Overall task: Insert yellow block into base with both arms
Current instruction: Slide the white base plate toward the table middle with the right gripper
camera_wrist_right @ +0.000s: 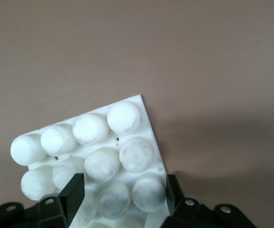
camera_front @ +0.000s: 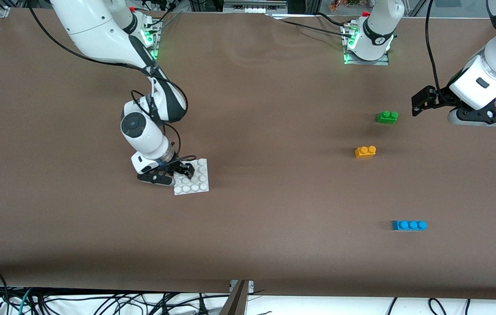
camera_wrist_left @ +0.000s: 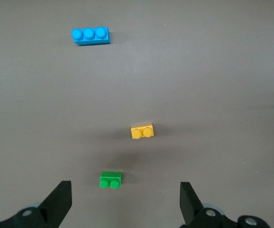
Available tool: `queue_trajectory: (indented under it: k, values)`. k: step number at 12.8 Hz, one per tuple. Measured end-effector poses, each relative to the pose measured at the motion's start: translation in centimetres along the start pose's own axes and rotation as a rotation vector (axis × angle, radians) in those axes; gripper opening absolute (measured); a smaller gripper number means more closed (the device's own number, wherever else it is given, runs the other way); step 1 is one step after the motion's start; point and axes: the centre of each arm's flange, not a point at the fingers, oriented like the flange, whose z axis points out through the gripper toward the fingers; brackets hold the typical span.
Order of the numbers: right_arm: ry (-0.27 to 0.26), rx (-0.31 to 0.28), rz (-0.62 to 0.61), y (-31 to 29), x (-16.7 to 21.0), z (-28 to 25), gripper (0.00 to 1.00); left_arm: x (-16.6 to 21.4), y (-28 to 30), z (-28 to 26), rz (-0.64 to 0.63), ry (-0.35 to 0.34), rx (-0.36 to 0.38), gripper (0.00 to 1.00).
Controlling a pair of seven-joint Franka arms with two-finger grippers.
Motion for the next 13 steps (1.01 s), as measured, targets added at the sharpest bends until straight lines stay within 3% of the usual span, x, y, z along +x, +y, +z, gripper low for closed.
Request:
queue_trajectory:
  k: [13]
  values:
    - [0.053,0.047,0.131,-12.7,-5.6,1.7,0.78,0.0,0.1,0.0,0.001,0.0,0.0,1.0]
